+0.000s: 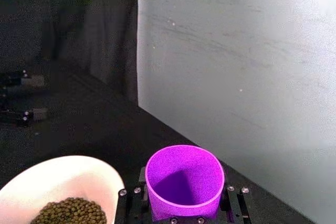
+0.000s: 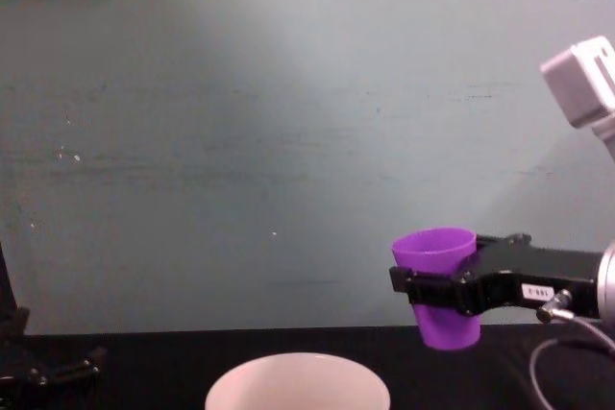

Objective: Pick up the cup and pour the mung beans from the cup into the bowl.

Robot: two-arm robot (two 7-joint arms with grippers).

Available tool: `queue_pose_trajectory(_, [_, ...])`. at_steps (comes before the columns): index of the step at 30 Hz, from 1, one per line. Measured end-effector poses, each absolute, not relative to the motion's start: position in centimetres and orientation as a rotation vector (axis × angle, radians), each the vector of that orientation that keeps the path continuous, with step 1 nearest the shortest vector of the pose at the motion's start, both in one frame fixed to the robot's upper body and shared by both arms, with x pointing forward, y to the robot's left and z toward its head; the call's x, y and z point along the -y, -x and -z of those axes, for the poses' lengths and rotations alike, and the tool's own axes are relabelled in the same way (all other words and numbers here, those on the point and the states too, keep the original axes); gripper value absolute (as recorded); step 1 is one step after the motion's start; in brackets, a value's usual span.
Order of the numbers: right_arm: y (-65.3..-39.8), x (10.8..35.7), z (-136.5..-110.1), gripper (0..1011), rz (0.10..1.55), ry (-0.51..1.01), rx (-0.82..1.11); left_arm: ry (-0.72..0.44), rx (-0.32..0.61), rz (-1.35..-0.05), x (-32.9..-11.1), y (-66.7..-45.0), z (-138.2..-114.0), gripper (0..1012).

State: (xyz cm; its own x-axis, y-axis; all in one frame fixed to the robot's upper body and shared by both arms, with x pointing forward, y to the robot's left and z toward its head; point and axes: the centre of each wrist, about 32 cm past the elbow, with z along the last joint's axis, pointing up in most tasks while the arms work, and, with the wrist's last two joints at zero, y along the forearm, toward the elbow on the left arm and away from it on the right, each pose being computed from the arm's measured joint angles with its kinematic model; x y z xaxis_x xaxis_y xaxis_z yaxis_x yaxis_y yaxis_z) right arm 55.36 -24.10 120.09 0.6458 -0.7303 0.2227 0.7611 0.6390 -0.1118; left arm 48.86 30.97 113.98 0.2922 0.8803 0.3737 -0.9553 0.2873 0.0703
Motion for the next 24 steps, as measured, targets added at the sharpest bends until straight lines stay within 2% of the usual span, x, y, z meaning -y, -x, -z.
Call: queue_pose_trajectory(24, [-57.7,25.8,-114.4,729,0.780,0.111,0.032,-0.304,0.285,-1.248,-31.0,-48.9,-114.0,1000])
